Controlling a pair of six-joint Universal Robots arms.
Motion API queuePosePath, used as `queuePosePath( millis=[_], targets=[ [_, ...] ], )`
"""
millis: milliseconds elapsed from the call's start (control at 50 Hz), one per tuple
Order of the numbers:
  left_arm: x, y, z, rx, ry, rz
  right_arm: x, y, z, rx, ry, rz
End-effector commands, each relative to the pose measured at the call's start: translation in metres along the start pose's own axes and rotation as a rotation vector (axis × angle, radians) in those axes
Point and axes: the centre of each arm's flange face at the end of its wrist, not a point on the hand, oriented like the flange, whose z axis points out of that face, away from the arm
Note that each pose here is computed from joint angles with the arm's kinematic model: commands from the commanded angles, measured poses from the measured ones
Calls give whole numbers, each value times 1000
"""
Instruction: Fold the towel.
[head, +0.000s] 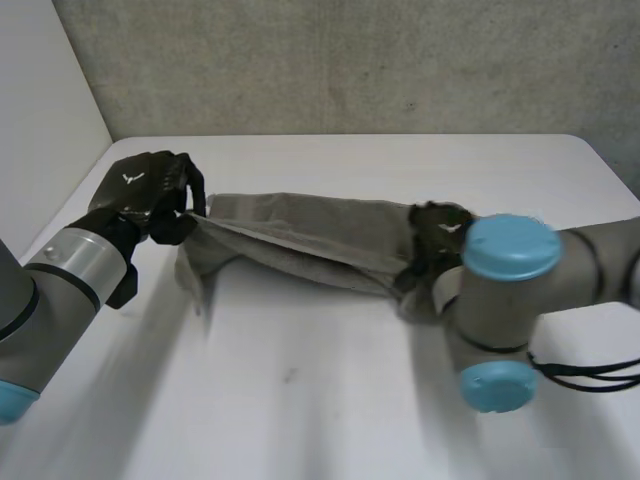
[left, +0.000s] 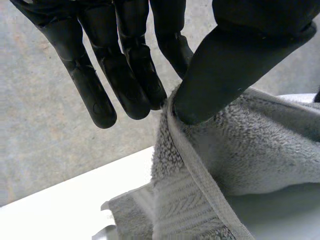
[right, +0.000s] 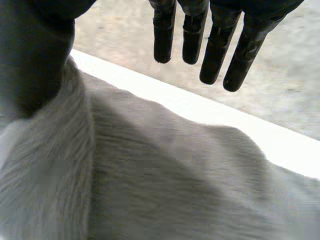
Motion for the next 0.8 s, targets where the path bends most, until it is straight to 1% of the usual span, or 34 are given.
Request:
queuePosePath(
  millis=[20,160,380,560,620,660,680,700,740,760,780,800],
  targets=[
    [-5,3,1,-9,-13,-2,37,-15,-6,24,-2,-3],
    [-4,5,1,-14,-12,-3,63,-13,-4,-2,-37,15],
    [-2,9,-1,-27,-6,-6,54,20,-5,-122,-144,23],
    [-1,10,-1,-31,-3,-6,53,22,-6,-142,-151,28],
    [-1,10,-2,-31,-2,-5,56,12,-6,-116,-152,29],
    [0,6,-3,-20,-3,2,57,-14,-12,-45,-179,22],
    [1,4,-3,-16,1,5,63,-34,-15,10,-182,21],
    [1,4,-3,-16,1,5,63,-35,-15,11,-182,21],
    [3,-8,-7,19,6,17,82,-73,-22,99,-162,14],
    [3,-8,-8,19,6,17,82,-73,-22,99,-162,14],
    [4,-22,-12,62,6,27,89,-96,-32,141,-163,-4],
    [4,-22,-12,63,6,27,89,-96,-32,142,-163,-4]
  ],
)
